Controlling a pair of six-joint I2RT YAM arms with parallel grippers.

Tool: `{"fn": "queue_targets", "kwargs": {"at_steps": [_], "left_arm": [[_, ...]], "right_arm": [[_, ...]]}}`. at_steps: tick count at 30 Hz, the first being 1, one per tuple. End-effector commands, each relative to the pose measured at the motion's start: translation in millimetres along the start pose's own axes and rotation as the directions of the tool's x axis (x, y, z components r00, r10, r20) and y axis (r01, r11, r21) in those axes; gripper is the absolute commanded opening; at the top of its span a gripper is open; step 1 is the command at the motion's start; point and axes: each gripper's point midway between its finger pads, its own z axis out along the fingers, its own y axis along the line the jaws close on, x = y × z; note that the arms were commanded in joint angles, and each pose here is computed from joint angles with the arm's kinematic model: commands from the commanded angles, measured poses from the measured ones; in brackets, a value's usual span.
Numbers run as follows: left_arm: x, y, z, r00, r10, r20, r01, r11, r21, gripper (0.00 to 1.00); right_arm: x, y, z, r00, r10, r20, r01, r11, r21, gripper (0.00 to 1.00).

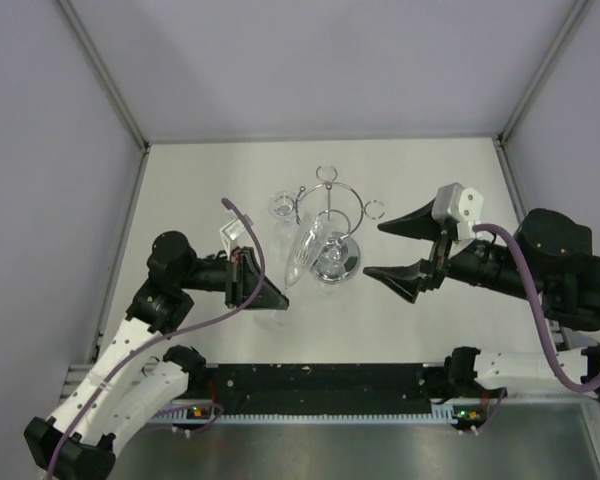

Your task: Take the wine glass off the wine glass rack

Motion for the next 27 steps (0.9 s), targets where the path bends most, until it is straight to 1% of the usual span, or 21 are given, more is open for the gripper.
{"fn": "queue_targets", "kwargs": {"at_steps": [1,2,4,7,11,15,19,27], "left_arm": [[26,0,-1,0.998,0.053,-0.045,-0.051,0.998,0.035,0.00],[30,-1,-1,0.997,0.055,-0.052,-0.053,0.998,0.041,0.00],[39,-5,-3,0.996,0.060,-0.071,-0.056,0.997,0.054,0.00],[46,-10,-6,0.992,0.082,-0.092,-0.076,0.995,0.066,0.00],[53,-17,-8,0.986,0.113,-0.120,-0.102,0.990,0.094,0.00],[59,-17,-10,0.982,0.124,-0.141,-0.109,0.988,0.108,0.00],[63,-18,-11,0.979,0.144,-0.143,-0.127,0.985,0.119,0.00],[64,-21,-12,0.975,0.173,-0.137,-0.156,0.980,0.127,0.00]], "right_arm": [[-7,14,-8,0.996,0.087,-0.025,-0.088,0.994,-0.059,0.72],[-7,19,-7,0.995,0.096,-0.031,-0.098,0.991,-0.089,0.72],[-8,22,-9,0.993,0.114,-0.034,-0.117,0.988,-0.103,0.72],[-9,33,-6,0.984,0.170,-0.062,-0.177,0.974,-0.143,0.72],[-5,41,8,0.974,0.196,-0.111,-0.213,0.963,-0.168,0.72],[2,37,28,0.962,0.222,-0.162,-0.248,0.956,-0.159,0.72],[6,19,44,0.933,0.302,-0.198,-0.335,0.929,-0.161,0.69],[15,26,60,0.907,0.329,-0.262,-0.392,0.887,-0.243,0.69]]}}
